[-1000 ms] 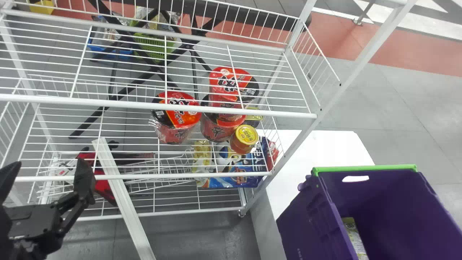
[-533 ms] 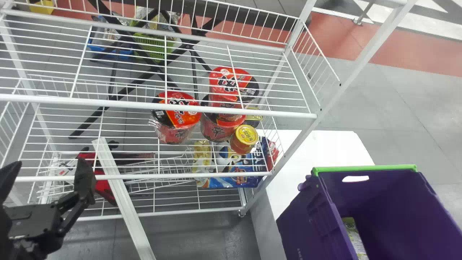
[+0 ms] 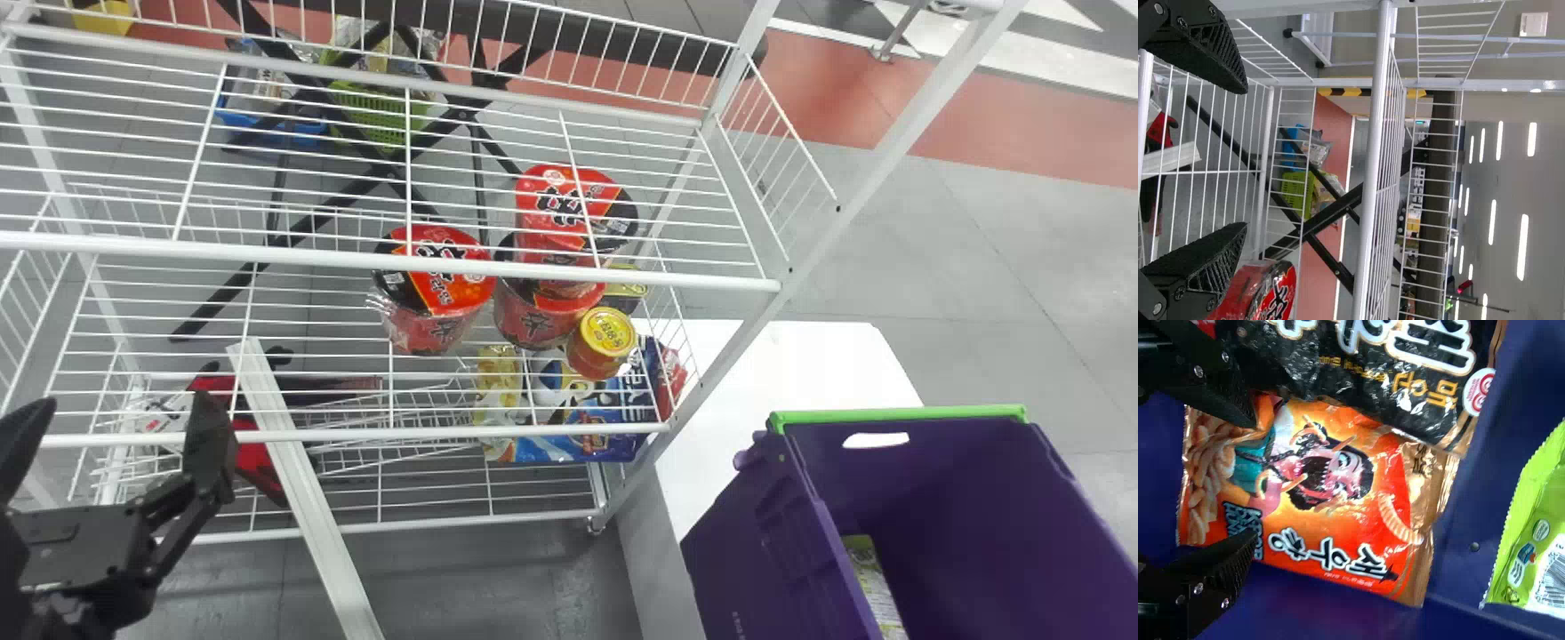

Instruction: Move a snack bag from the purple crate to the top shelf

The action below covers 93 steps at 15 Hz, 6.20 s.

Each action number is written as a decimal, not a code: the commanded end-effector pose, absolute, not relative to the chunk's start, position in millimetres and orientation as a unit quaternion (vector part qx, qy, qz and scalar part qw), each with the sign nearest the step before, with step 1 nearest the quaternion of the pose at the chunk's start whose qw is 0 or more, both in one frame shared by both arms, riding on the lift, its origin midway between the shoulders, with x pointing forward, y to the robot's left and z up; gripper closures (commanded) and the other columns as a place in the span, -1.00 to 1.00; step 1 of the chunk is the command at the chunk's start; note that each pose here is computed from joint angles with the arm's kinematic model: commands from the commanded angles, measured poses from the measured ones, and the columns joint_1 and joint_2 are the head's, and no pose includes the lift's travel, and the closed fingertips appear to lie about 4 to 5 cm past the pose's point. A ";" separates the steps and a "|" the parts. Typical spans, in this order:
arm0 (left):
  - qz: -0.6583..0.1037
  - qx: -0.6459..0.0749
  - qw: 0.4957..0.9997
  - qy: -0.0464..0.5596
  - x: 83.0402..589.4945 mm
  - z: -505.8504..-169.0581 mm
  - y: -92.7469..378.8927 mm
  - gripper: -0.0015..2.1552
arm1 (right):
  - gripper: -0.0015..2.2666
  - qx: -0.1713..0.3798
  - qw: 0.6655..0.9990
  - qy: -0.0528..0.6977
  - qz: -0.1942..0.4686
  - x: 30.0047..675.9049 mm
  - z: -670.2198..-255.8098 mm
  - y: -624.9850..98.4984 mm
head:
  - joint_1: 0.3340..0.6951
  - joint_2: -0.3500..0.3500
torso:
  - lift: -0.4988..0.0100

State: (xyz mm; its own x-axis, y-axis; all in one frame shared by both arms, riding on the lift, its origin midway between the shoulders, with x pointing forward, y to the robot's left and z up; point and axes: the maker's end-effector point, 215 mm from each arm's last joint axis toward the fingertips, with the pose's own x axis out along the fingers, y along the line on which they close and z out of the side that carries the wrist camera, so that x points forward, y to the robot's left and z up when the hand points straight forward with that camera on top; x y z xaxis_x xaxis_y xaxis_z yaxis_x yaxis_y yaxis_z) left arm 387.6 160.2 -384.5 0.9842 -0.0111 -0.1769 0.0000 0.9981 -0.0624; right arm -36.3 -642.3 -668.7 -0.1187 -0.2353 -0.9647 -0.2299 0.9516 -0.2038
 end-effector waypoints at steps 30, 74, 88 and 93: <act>-0.002 -0.034 0.994 0.100 384.1 -392.0 176.2 -0.90 | 0.46 -0.024 0.638 0.758 -0.129 -62.1 -657.3 -625.7 | 1.00 -1.00 | -0.79; -0.002 -0.020 0.994 0.108 375.9 -392.0 152.2 -0.90 | 0.46 -0.010 0.788 0.612 -0.059 89.5 -601.6 -556.2 | 1.00 -1.00 | -0.10; -0.002 -0.020 0.994 0.105 377.0 -390.0 151.3 -0.90 | 0.46 -0.006 0.790 0.610 -0.059 96.0 -598.3 -553.1 | 1.00 -1.00 | 0.12; 0.002 -0.020 0.994 0.105 376.6 -388.7 153.7 -0.90 | 0.46 -0.007 0.792 0.607 -0.059 100.9 -595.5 -552.1 | 1.00 -1.00 | 0.19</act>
State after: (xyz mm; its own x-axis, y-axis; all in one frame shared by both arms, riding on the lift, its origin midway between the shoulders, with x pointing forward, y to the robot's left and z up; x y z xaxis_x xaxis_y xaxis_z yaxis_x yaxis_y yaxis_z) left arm 376.7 153.1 -388.5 0.9782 -0.0021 -0.2077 -0.0066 0.9991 -0.0408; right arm 98.9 -552.0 -597.4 0.2529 -0.0999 -0.9623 0.0845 0.9931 -0.0809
